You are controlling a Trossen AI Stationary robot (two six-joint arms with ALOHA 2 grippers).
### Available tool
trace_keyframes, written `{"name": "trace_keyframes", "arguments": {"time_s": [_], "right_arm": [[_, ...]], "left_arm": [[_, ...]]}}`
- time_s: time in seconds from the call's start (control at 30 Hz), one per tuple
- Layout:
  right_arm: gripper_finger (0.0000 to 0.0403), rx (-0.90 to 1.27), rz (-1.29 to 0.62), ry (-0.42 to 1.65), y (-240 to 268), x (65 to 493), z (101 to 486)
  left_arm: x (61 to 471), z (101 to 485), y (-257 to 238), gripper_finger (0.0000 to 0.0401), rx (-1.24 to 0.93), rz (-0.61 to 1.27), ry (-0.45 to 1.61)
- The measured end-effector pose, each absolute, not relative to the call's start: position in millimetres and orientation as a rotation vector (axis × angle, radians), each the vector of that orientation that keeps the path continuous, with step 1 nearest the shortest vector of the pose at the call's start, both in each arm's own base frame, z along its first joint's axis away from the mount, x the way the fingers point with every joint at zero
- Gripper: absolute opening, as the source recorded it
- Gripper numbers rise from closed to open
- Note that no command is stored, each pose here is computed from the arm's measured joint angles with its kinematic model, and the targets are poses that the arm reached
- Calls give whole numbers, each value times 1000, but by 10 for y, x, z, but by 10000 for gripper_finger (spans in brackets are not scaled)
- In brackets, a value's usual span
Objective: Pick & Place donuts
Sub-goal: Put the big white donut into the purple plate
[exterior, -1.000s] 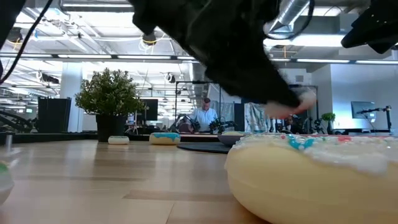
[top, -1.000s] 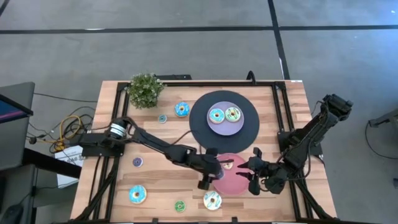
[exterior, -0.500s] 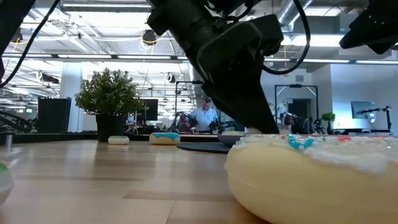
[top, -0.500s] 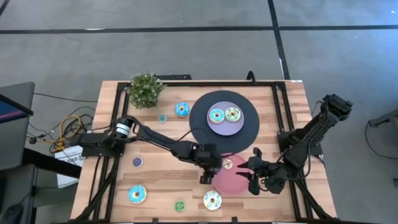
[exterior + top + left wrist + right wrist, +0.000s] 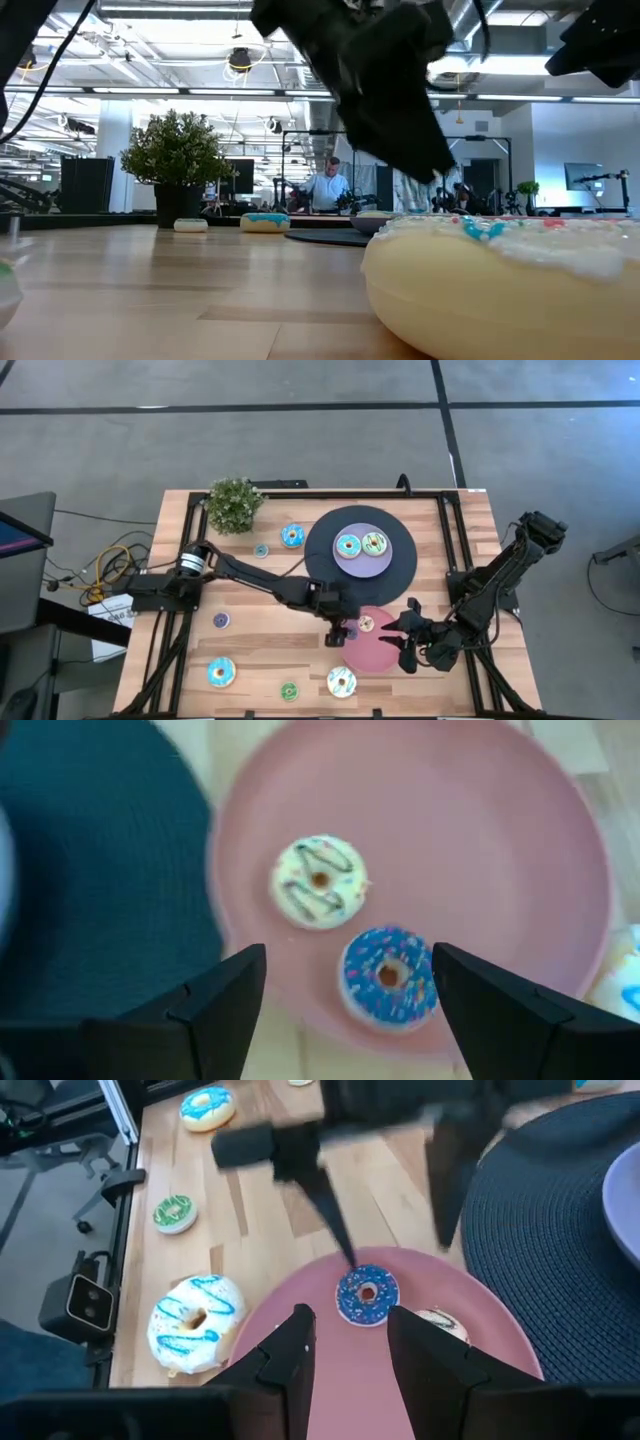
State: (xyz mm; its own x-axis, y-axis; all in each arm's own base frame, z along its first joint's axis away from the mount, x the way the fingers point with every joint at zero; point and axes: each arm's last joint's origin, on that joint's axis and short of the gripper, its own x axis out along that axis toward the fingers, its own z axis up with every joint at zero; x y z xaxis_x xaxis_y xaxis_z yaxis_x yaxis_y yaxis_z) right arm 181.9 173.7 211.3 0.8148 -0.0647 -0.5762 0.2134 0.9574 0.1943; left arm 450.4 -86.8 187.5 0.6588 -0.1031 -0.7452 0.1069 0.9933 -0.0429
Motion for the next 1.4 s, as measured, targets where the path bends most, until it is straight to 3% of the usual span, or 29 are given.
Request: {"name": "trace_keyframes", "arguments": {"time_s": [0.23, 0.53, 0.8, 1.03, 1.13, 1.4], "right_arm": [[118, 376, -210, 585, 1691, 1864, 2115], [125, 529, -353, 515, 1438, 2149, 2113], [187, 405, -303, 452, 1145, 2597, 2148], [245, 297, -171, 496, 1068, 3006, 2311], [248, 262, -135, 561, 1130, 3199, 2434], [226, 175, -263, 995, 1425, 3503, 2666]], "left_arm": [[4191, 2269, -721, 279, 60, -163, 778], [3152, 2232, -439, 279, -42, -99, 637], [2212, 2181, -291, 279, -119, -12, 468], [1771, 2087, -228, 279, -165, -12, 342], [1679, 2050, -203, 279, -152, 26, 317], [1583, 1893, -180, 279, -130, 67, 418]]}}
